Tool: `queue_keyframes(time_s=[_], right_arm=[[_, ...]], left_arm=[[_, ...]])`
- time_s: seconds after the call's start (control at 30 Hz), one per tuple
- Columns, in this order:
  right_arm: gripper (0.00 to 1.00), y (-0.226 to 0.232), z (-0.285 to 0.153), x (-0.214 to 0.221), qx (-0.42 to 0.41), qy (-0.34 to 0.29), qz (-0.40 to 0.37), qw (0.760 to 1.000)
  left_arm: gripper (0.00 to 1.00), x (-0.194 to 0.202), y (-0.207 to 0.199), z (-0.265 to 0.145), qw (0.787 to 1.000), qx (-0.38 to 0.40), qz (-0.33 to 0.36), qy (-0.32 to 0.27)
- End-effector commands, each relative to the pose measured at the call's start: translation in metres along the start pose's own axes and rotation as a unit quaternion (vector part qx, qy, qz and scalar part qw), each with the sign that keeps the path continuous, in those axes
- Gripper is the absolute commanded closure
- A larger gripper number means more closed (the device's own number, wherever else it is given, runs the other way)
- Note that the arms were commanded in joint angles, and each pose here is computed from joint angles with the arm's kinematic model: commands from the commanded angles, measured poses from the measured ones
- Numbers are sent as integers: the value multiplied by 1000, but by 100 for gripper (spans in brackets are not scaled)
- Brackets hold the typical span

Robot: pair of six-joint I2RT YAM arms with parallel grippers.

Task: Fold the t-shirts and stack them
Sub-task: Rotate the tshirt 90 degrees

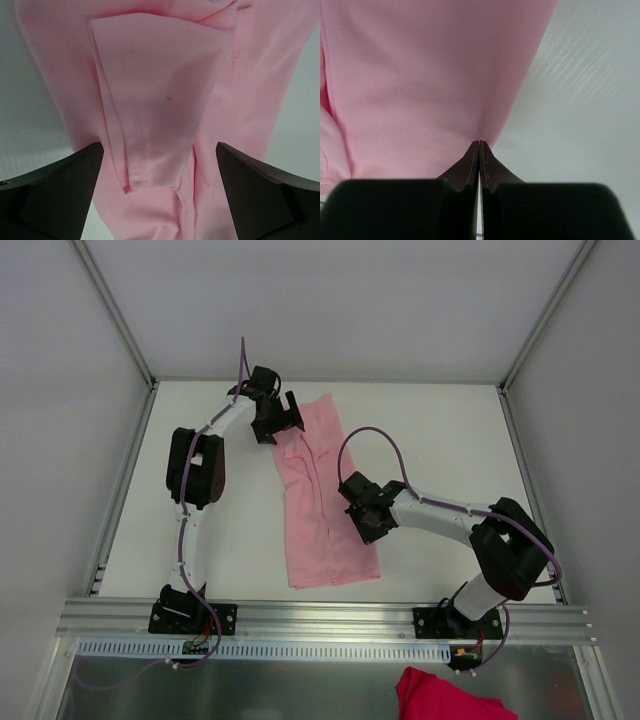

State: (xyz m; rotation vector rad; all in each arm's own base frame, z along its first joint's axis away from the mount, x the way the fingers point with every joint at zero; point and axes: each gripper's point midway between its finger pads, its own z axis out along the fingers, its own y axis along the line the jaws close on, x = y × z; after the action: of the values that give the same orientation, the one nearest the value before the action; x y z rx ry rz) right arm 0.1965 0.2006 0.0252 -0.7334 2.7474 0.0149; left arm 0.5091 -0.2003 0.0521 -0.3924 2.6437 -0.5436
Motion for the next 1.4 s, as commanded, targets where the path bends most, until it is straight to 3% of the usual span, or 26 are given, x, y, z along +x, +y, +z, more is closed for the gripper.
queue_keyframes(time_s=[0.0,0.4,1.0,1.27,1.3,1.37], right_arm=[[99,0,-11,3,-6,-3,10,1000],[99,0,-8,22,-15,15,16,1000],[99,13,-9,26,-51,27,25,998],[99,-1,-16,9,-7,1,27,1000],[99,-4,-19,6,0,-5,28,1000],[99,-13,-29,-1,21,-23,34,999]], left_arm=[[1,-6,-5,7,1000,16,-18,0],[1,-13,-5,31,999,28,-24,-6],[1,-23,-35,41,992,128,-19,8],[1,-53,-22,-30,992,119,-14,-47],[1,-63,-35,-60,987,138,-4,-78],[1,-45,-28,-71,987,140,-8,-75]])
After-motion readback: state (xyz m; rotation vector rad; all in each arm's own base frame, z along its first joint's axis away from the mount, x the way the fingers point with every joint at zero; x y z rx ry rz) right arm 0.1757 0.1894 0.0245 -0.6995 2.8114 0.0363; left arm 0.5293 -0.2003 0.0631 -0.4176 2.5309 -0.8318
